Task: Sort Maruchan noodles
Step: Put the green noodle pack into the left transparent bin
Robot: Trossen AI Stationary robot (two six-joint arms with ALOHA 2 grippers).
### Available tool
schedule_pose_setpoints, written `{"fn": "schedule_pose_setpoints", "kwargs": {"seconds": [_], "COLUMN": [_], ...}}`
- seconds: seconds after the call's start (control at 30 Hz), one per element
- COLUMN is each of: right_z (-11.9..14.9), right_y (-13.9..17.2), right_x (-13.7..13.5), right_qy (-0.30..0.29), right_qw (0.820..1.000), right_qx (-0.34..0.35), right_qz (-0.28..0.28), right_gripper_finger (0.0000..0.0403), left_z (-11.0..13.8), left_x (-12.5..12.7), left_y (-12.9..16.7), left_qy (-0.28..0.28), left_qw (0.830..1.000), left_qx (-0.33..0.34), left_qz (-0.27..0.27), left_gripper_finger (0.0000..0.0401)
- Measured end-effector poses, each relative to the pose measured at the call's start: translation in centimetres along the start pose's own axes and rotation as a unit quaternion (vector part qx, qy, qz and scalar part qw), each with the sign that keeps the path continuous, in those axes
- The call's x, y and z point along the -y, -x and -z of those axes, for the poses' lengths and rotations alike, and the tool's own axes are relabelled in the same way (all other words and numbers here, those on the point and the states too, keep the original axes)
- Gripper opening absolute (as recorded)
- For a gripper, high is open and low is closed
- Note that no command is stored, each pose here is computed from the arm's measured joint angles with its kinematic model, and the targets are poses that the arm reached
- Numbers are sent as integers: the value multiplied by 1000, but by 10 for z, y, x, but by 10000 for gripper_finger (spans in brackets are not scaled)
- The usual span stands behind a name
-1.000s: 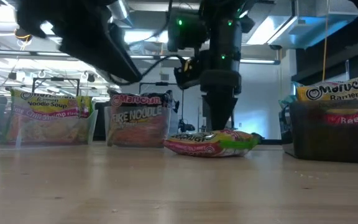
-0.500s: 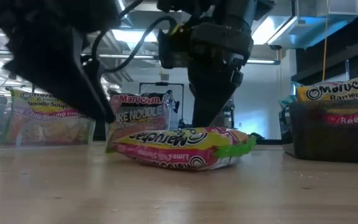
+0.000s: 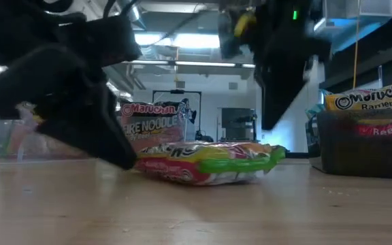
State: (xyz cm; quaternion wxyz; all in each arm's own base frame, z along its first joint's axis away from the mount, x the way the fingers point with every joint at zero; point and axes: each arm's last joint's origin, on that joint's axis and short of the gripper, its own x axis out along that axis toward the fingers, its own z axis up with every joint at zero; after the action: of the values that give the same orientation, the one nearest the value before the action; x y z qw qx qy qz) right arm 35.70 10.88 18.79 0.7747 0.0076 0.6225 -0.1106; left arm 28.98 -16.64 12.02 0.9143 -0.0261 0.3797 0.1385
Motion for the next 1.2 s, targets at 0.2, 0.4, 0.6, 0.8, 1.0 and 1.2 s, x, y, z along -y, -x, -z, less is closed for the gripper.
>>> {"fn": "schedule_pose_setpoints", "kwargs": {"seconds": [0.2, 0.4, 0.6, 0.8, 1.0, 1.2], "right_z": [0, 5, -4, -2, -1, 1], "right_y": [-36, -43, -39, -38, -38, -37], "right_x": [3, -13, -32, -34, -33, -38], "right_qy": [-16, -2, 31, 54, 52, 48], "right_qw": [998, 991, 971, 971, 974, 977], "right_qx": [25, 48, 138, 138, 138, 148], "right_qz": [-50, -125, -191, -189, -173, -148], "right_gripper_finger": [18, 18, 18, 18, 18, 18], "left_z": [-4, -3, -5, -7, -16, -28], "left_x": [-13, -29, -40, -45, -34, -42], "left_y": [-7, -11, -12, 20, 47, 51], "left_qy": [18, 41, 49, 63, 79, 122], "left_qw": [999, 994, 991, 985, 993, 990], "left_qx": [-7, -20, -44, -99, -67, -58], "left_qz": [-38, -97, -119, -124, -63, -49], "left_gripper_finger": [224, 224, 223, 216, 216, 225]}}
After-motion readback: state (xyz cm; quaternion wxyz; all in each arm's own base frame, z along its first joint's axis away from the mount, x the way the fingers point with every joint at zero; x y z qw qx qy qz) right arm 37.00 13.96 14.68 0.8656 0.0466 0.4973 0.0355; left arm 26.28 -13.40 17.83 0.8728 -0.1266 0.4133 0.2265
